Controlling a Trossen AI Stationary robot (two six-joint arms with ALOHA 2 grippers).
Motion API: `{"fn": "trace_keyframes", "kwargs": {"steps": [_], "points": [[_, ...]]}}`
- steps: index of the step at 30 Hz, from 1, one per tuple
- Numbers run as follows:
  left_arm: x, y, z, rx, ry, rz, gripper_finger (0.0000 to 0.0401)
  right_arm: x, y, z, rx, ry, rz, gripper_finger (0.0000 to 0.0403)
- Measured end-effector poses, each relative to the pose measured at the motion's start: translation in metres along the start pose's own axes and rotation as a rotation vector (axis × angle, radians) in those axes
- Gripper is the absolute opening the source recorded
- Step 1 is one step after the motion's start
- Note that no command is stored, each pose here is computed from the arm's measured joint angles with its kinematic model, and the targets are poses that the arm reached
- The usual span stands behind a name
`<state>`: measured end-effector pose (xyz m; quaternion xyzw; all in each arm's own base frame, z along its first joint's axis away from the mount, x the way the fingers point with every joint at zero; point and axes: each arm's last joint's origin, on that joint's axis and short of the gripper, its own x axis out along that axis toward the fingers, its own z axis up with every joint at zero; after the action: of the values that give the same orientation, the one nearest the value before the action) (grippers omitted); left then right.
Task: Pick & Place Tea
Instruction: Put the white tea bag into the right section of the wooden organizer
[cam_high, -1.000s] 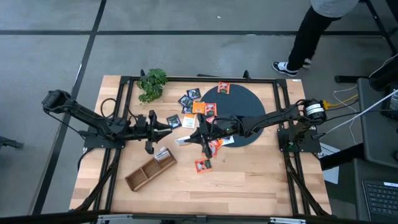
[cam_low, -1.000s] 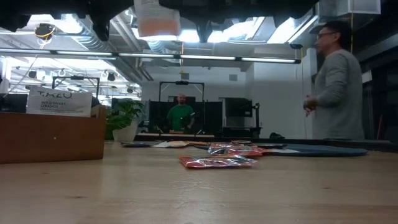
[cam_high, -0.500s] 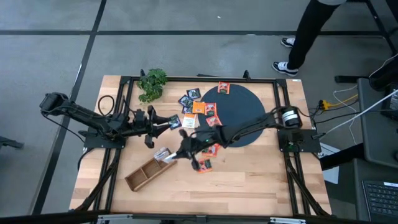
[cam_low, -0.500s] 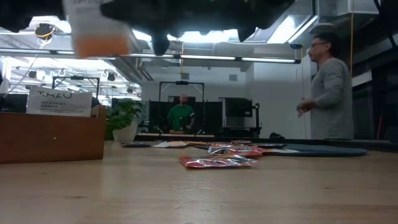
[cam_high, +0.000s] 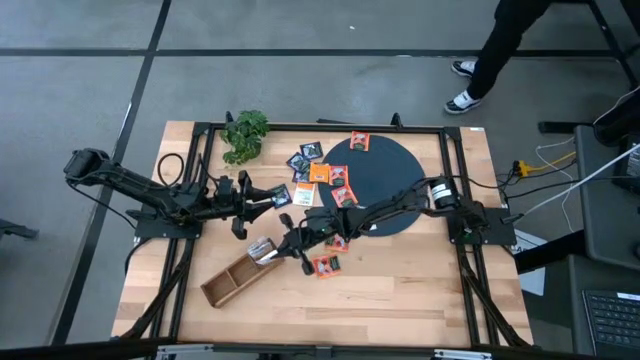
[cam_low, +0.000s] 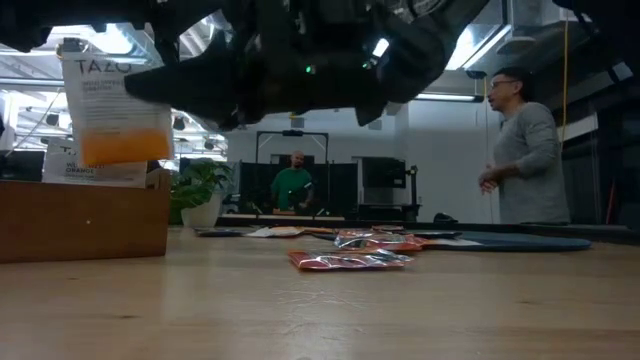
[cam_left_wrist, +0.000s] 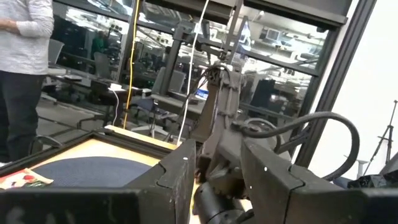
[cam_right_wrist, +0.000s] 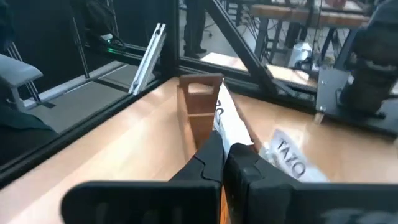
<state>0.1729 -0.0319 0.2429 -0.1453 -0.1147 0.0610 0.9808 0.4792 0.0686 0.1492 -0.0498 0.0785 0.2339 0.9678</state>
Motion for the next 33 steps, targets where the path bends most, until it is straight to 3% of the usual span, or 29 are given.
{"fn": "trace_keyframes", "kwargs": {"steps": [10,19,26,33], "points": [[0.000,0.000,0.000,0.000,-0.002,0.012,0.0125,0.014,-0.020,-0.015,-0.008,-0.012,0.052,0.0004],[0.000,0.000,0.000,0.024,-0.002,0.016,0.0125,0.015,-0.022,-0.017,-0.057,-0.003,0.017,0.0007],[0.000,0.000,0.000,0.027,-0.002,0.016,0.0125,0.014,-0.026,-0.018,-0.031,0.011,-0.071,0.0035],[0.000,0.001,-0.002,0.033,0.011,0.019,0.0125,0.014,-0.026,-0.018,-0.030,0.012,-0.074,0.0067]]}}
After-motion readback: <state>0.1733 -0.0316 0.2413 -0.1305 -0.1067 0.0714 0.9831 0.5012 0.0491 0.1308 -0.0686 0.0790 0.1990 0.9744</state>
